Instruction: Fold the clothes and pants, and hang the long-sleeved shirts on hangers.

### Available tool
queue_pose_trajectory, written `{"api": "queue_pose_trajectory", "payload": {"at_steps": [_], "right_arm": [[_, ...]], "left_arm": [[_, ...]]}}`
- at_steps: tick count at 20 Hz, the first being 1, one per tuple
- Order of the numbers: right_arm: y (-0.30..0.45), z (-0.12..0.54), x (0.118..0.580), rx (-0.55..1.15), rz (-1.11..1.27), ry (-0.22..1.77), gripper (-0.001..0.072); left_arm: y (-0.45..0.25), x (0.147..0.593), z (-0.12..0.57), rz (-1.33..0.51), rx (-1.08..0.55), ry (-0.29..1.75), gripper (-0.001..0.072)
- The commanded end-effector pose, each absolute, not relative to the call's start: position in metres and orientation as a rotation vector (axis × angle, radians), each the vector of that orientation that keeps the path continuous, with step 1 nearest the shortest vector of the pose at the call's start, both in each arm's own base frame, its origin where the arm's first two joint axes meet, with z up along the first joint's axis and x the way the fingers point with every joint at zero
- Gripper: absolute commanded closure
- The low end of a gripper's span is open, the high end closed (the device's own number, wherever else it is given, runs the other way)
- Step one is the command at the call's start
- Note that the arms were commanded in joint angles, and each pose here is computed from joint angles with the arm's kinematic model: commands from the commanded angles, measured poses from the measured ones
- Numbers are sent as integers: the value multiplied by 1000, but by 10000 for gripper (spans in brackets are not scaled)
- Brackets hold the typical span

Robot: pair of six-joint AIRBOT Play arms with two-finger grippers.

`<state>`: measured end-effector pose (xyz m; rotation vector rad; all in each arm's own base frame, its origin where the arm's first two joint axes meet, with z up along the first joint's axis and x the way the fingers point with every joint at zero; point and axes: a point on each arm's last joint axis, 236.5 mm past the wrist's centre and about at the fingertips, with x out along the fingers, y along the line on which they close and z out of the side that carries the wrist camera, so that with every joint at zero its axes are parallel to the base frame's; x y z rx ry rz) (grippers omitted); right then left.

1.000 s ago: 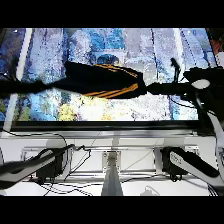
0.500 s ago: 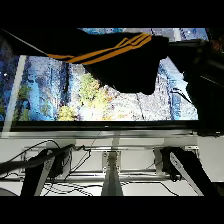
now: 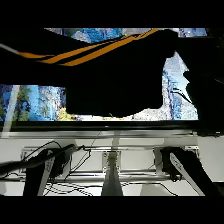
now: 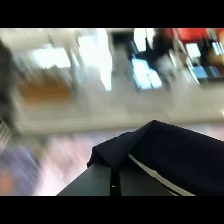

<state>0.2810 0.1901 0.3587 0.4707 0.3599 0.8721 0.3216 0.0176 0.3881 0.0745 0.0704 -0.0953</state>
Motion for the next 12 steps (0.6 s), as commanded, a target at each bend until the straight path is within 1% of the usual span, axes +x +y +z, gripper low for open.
{"api": "queue_pose_trajectory", "payload": {"at_steps": [1,2,4,6,7,9,12], "right_arm": [[177,276,352,512,719,561,686],[167,245,381,505,650,606,686],[142,193,437,502,505,640,686],[115,145,480,525,384,664,686],[105,124,491,541,347,689,686],[87,85,502,570,296,754,686],[58,60,504,580,243,807,686]], "left_arm": [[-8,396,278,-272,-49,364,694],[-31,421,241,-343,-73,449,694],[-73,463,174,-422,-102,568,694],[-106,480,114,-465,-156,695,693],[-120,479,88,-485,-191,769,693],[-139,466,59,-530,-226,885,693],[-163,413,45,-655,-253,1092,693]]}}
